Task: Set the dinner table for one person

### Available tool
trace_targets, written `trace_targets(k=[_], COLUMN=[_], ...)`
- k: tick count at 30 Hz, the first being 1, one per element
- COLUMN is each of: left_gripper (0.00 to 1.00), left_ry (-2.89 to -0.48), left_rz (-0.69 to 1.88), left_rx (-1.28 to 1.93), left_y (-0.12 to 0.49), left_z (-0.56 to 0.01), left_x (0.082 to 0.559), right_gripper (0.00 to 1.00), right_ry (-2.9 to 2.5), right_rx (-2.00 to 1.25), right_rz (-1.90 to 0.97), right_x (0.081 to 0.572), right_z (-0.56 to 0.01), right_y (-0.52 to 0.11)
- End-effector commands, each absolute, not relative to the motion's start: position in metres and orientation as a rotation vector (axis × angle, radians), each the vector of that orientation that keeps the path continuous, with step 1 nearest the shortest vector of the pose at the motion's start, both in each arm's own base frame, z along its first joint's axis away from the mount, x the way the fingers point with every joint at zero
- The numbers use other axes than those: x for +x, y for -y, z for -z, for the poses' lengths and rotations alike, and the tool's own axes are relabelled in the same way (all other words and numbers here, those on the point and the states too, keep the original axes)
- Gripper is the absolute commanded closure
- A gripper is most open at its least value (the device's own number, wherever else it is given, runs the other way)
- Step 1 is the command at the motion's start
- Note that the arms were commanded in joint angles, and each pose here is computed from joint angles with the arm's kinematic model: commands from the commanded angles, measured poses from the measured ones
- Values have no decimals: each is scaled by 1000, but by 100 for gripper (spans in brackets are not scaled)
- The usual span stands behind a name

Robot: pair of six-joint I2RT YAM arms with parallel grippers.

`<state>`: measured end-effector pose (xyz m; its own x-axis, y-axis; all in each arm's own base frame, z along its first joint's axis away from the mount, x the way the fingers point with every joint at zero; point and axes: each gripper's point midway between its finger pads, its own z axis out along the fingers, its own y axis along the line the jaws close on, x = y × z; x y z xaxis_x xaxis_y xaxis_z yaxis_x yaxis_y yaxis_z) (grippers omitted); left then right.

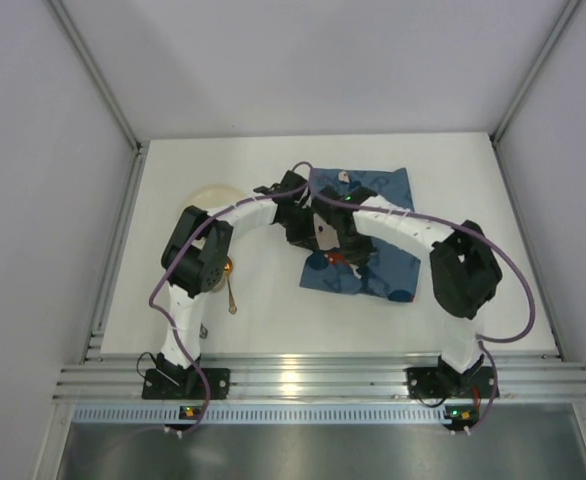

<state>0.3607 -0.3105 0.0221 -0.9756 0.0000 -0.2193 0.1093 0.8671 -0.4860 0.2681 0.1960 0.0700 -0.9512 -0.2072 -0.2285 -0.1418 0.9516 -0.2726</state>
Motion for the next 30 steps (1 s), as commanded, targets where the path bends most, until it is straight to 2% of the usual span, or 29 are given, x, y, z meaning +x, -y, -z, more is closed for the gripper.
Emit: trace_targets(k=[1, 4, 7, 10, 12, 15, 18, 26, 30], left_gripper=[100, 100, 100, 100, 100, 100, 100, 100, 100], left_ry=[-2956, -2943, -2927, -2893, -2877, -2852, -2837, -2819, -2831], left_rz=[518, 509, 500, 476, 445, 356, 311, 24, 19], left_rx=[61, 35, 7, -17, -30, -86, -137, -340, -415], left_y=[267, 263, 261, 260, 257, 245, 237, 183, 174], left_z=[9, 1, -7, -22, -29, -41, -49, -51, -48], left_x=[344, 348, 354, 363, 367, 371, 371, 344, 326], right_gripper=[100, 100, 100, 100, 100, 100, 100, 100, 100], right_ry=[-2700, -2631, -2611, -2621, -2600, -2584, -2603, -2589, -2618], right_rx=[-16, 179, 401, 609, 857, 1081, 1122, 1209, 1220], right_rz=[260, 287, 319, 343, 384, 305, 239, 332, 308], right_x=[320, 339, 330, 296, 260, 225, 217, 218, 227], right_z=[-156, -194, -199, -179, -161, -131, -107, -94, -83], right_y=[-143, -74, -6, 40, 74, 82, 75, 99, 98])
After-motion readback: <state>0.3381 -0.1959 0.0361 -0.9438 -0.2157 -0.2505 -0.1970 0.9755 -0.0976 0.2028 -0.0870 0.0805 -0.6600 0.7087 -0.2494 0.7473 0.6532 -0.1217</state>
